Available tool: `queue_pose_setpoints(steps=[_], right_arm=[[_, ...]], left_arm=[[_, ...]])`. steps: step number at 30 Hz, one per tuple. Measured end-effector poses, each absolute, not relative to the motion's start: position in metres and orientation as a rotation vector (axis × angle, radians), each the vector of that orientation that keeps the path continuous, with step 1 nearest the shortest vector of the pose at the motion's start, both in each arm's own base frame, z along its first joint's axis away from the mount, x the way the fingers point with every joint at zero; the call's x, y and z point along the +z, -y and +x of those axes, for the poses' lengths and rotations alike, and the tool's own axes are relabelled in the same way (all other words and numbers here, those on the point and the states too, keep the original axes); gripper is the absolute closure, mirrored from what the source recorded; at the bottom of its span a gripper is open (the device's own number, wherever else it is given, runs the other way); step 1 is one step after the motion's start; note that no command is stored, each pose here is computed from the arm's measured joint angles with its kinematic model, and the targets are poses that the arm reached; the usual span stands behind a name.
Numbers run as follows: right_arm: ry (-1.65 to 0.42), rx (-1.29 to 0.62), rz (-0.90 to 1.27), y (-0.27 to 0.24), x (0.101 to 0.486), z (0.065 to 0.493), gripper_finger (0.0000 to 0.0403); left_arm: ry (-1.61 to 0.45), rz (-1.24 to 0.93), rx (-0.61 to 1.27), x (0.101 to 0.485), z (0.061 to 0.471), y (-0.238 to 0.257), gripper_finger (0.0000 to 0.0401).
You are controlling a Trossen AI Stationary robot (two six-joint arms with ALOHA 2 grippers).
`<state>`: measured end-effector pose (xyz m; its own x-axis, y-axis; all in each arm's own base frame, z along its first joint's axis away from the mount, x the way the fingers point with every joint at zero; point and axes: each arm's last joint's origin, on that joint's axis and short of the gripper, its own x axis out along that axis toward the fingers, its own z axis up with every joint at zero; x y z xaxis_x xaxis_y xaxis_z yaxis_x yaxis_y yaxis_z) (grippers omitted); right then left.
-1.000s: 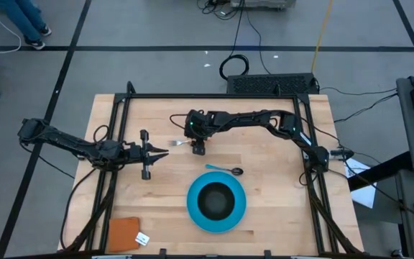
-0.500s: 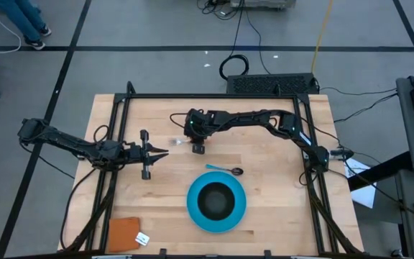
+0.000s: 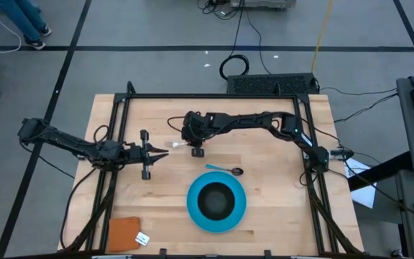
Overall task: Set table place
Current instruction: Put the pink fork on the right side of the plate on the table
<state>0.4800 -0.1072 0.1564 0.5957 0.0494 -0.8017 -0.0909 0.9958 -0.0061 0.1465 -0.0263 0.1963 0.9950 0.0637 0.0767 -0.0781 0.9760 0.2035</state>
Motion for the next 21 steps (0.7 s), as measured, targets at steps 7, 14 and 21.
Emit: queue_pose_setpoints(steps=[7,14,21], right_arm=[[-0.912,0.073,-0.048,0.104,0.206,0.463,0.0373],[-0.929,0.047,0.004,0.099,0.25,0.439,0.0373],[-1.008,-0.059,0.02,0.088,0.29,0.403,0.0373]], left_arm=[[0.075,0.26,0.044,0.197,0.145,0.033,0.0354],[0.069,0.261,0.103,0.197,0.143,0.036,0.0354],[0.063,0.259,0.112,0.197,0.142,0.039,0.0354]])
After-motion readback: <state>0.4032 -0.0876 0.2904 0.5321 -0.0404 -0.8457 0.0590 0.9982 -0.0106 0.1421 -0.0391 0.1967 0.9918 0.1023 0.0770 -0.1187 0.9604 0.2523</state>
